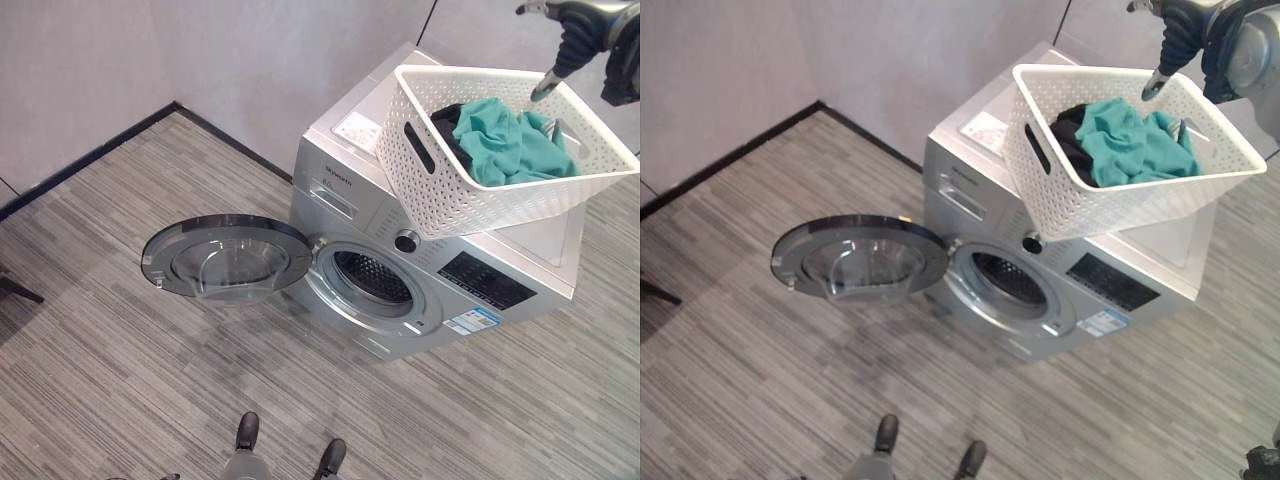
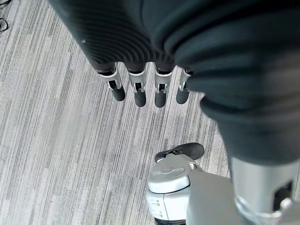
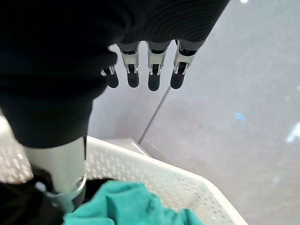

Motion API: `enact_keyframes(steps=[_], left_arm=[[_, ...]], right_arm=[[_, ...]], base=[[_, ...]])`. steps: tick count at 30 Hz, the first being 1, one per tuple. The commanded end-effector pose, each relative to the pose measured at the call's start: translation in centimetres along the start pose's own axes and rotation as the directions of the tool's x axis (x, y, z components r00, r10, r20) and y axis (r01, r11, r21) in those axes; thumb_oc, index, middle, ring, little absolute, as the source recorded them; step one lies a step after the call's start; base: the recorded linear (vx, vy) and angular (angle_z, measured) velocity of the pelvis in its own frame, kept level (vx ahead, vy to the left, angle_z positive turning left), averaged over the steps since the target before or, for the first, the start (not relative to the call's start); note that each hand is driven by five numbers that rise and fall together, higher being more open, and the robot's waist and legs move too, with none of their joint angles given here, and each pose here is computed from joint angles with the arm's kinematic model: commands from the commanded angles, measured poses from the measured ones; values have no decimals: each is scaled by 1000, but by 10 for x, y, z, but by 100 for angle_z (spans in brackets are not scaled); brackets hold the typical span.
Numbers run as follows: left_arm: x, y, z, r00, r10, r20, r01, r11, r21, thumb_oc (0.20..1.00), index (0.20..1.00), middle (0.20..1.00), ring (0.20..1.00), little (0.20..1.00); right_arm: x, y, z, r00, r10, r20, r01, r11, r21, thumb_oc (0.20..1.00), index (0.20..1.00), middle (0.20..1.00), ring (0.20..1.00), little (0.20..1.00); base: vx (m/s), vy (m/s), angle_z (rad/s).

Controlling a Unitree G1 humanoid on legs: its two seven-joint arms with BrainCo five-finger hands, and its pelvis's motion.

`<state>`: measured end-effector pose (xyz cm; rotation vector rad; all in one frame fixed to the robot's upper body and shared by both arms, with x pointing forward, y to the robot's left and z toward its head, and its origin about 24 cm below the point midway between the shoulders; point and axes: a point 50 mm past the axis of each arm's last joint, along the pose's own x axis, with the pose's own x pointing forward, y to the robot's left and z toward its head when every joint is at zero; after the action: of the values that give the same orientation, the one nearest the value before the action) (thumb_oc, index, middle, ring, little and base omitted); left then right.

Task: Grab the laundry basket,head to the washer,open it,put in the laundry and shut it.

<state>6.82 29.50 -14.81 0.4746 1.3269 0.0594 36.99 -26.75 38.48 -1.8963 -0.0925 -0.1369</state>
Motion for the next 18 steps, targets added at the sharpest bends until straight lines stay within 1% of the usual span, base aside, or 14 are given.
enact_keyframes(steps=[1, 4, 7, 8, 12, 13, 16, 18], left_arm=[[0, 16, 5, 999, 35, -8, -35, 999, -11, 1000, 1000, 1000, 1000, 1000], [0, 17, 9, 999, 36, 2, -36, 999, -17, 1000, 1000, 1000, 1000, 1000], [1, 18, 15, 999, 39, 17, -39, 999, -22, 1000, 1000, 1000, 1000, 1000], [1, 21, 19, 999, 47, 28, -46, 999, -24, 1000, 1000, 1000, 1000, 1000], [1, 27, 23, 997, 60, 39, -59, 998, -28, 1000, 1000, 1000, 1000, 1000], [1, 28, 25, 997, 60, 45, -59, 998, -23, 1000, 1000, 1000, 1000, 1000], [1, 26, 26, 997, 54, 47, -53, 998, -19, 1000, 1000, 1000, 1000, 1000], [1, 21, 28, 998, 40, 50, -39, 999, -12, 1000, 1000, 1000, 1000, 1000]], right_arm=[[-7, -24, -22, 992, -45, -120, 45, 999, -1, 1000, 1000, 1000, 1000, 1000], [-5, -22, -18, 993, -32, -115, 33, 999, 1, 1000, 1000, 1000, 1000, 1000], [-1, -18, -13, 993, -13, -117, 9, 999, -35, 1000, 1000, 1000, 1000, 1000], [2, -12, -14, 989, 11, -150, -24, 996, -83, 1000, 1000, 1000, 1000, 1000], [3, -6, -19, 979, 38, -199, -65, 990, -127, 1000, 1000, 1000, 1000, 1000], [2, 1, -27, 967, 62, -248, -101, 984, -147, 1000, 1000, 1000, 1000, 1000], [0, 4, -34, 957, 68, -282, -117, 980, -161, 1000, 1000, 1000, 1000, 1000], [-6, 10, -48, 940, 70, -333, -136, 974, -179, 1000, 1000, 1000, 1000, 1000]], base=[[22, 7, 15], [0, 0, 0], [0, 0, 0], [0, 0, 0], [0, 0, 0], [0, 0, 0], [0, 0, 0], [0, 0, 0]])
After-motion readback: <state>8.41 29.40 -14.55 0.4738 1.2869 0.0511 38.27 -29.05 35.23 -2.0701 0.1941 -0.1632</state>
